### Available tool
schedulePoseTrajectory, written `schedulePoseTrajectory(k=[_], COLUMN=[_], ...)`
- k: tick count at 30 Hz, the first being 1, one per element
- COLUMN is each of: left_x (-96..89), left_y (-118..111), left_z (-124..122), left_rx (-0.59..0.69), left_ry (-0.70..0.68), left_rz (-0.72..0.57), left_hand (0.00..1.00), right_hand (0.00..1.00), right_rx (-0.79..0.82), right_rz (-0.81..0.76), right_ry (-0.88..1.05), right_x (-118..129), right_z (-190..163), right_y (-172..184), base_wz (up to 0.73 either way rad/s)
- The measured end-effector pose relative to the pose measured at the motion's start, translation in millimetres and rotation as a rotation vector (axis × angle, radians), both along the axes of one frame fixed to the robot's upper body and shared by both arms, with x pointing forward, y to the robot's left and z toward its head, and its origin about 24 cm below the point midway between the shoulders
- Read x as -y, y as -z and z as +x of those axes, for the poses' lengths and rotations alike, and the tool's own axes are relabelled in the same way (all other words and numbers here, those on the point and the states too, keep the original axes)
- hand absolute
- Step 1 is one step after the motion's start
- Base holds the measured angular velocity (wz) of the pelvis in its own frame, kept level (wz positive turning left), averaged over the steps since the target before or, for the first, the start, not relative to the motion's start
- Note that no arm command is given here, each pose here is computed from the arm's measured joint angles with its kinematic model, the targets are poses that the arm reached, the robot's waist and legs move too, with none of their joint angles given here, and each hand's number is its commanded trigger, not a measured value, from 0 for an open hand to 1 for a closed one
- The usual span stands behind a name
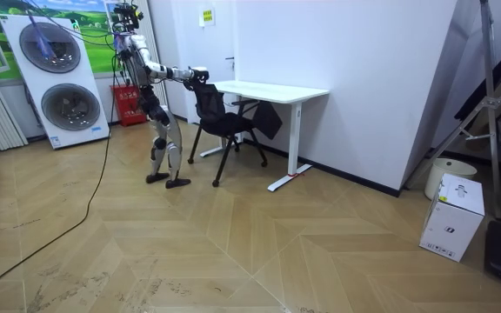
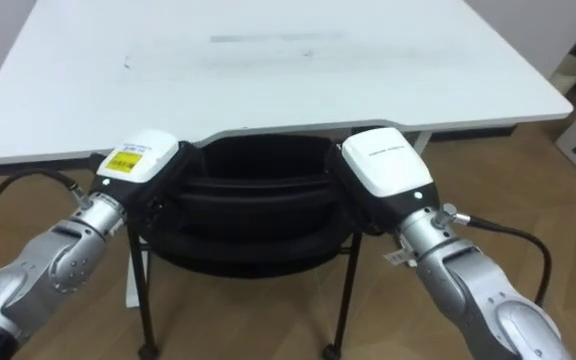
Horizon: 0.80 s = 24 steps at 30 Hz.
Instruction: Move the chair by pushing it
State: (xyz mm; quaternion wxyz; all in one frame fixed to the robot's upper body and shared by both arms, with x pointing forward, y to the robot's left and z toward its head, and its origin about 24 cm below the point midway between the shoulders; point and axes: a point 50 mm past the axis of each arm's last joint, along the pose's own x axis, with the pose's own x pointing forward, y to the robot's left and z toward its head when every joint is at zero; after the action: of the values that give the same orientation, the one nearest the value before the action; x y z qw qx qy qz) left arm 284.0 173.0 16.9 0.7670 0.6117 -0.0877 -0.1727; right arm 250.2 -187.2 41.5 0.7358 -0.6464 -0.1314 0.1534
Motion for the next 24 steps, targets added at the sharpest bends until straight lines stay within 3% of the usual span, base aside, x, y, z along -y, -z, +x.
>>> schedulePoseTrajectory(k=[9, 10, 11, 12, 13, 24], left_x=[4.1, 4.9, 5.2, 5.5, 5.9, 2.5], left_y=[4.7, 5.8, 6.3, 6.6, 6.9, -2.3], left_z=[-3.4, -4.0, -4.3, -4.5, -4.6, 0.7], left_rx=[-0.006, -0.01, -0.012, -0.013, -0.014, -0.006], left_ry=[-0.007, -0.011, -0.013, -0.013, -0.014, -0.076], left_rz=[-0.015, -0.019, -0.02, -0.021, -0.023, -0.125], left_hand=[1.0, 1.0, 1.0, 1.0, 0.0, 0.0], right_hand=[1.0, 0.95, 0.15, 0.0, 0.0, 0.0], right_rx=[0.013, 0.011, 0.01, 0.009, 0.007, -0.02], right_rz=[-0.054, -0.054, -0.054, -0.053, -0.048, -0.044], right_ry=[0.004, 0.006, 0.007, 0.009, 0.016, 0.065], right_x=[-0.8, -0.4, -0.3, -0.2, -0.3, 2.7], right_z=[1.0, 1.1, 1.1, 1.1, 1.4, 4.4], right_y=[-3.1, -2.5, -2.4, -2.0, -1.8, 0.0], base_wz=[-0.19, -0.06, 0.0, -0.07, -0.11, -0.11])
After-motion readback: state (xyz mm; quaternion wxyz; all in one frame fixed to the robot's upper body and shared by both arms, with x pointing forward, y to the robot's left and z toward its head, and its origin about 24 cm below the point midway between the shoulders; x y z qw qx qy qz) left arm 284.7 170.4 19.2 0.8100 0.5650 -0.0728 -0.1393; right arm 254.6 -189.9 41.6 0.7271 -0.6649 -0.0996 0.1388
